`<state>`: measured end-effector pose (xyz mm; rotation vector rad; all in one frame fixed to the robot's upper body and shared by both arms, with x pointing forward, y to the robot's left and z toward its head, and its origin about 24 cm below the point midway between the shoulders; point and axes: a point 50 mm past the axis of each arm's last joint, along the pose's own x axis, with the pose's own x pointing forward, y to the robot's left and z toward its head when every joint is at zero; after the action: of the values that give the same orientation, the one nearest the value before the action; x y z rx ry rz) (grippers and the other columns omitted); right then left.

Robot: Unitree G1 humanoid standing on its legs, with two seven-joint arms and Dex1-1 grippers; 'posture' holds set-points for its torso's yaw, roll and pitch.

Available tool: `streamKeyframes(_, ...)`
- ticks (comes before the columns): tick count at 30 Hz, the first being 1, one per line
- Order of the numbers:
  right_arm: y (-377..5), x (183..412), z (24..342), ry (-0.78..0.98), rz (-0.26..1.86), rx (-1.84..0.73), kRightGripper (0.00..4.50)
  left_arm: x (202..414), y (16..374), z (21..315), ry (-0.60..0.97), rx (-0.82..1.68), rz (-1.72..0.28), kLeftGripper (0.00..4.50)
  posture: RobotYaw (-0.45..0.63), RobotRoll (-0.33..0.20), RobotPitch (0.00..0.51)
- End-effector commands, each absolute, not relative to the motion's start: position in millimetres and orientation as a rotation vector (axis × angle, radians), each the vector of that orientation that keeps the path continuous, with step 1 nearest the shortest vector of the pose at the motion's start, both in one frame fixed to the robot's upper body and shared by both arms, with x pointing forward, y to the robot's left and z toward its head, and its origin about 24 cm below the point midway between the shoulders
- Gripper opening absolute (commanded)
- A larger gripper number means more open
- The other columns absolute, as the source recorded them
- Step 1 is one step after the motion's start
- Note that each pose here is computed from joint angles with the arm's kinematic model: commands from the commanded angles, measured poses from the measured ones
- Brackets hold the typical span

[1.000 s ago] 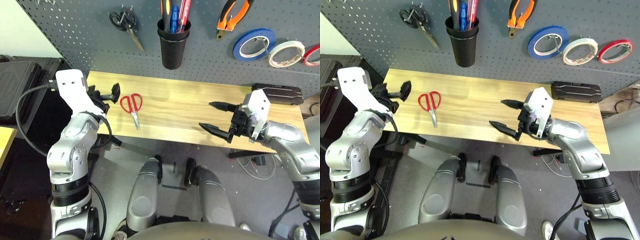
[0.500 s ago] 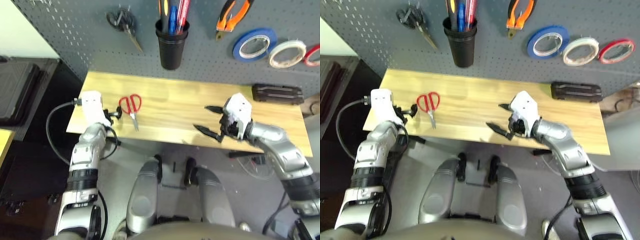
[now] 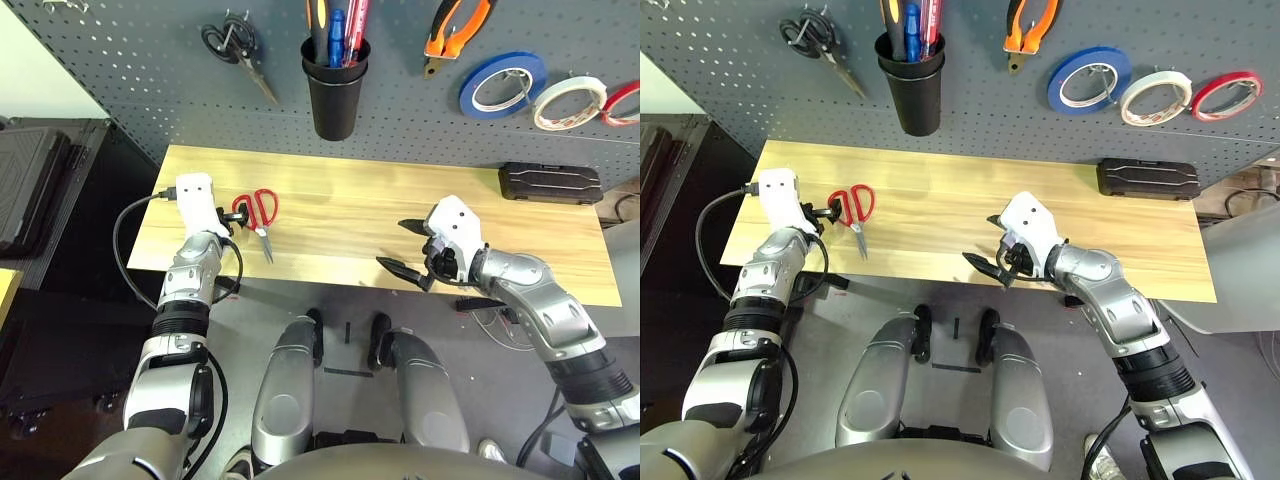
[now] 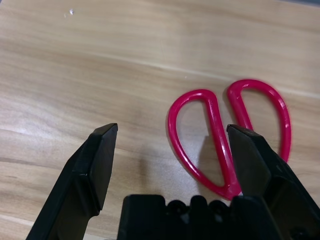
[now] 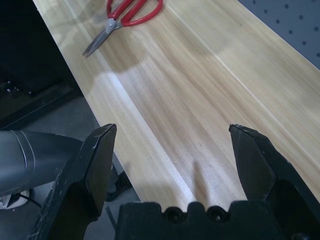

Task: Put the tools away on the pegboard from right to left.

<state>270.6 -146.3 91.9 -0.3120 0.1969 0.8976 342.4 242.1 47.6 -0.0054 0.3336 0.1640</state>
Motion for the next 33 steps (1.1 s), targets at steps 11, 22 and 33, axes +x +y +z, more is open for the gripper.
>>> streamKeyframes(11, -151.0, 265.3, 95.4, 0.211, 0.876, -0.322, 4.5, 344.0, 247.1, 23.0, 0.451, 0.008, 0.261, 4.47, -0.01, 0.0, 0.372)
streamKeyframes(22, -152.5, 263.9, 95.5, 0.216, 0.873, -0.331, 4.5, 349.6, 247.7, 33.0, 0.38, -0.094, 0.29, 4.47, -0.01, 0.0, 0.371)
streamKeyframes(33, -150.5, 264.6, 92.5, 0.22, 0.879, -0.326, 4.5, 343.9, 256.5, 40.4, 0.324, -0.164, 0.346, 4.47, 0.01, 0.0, 0.372)
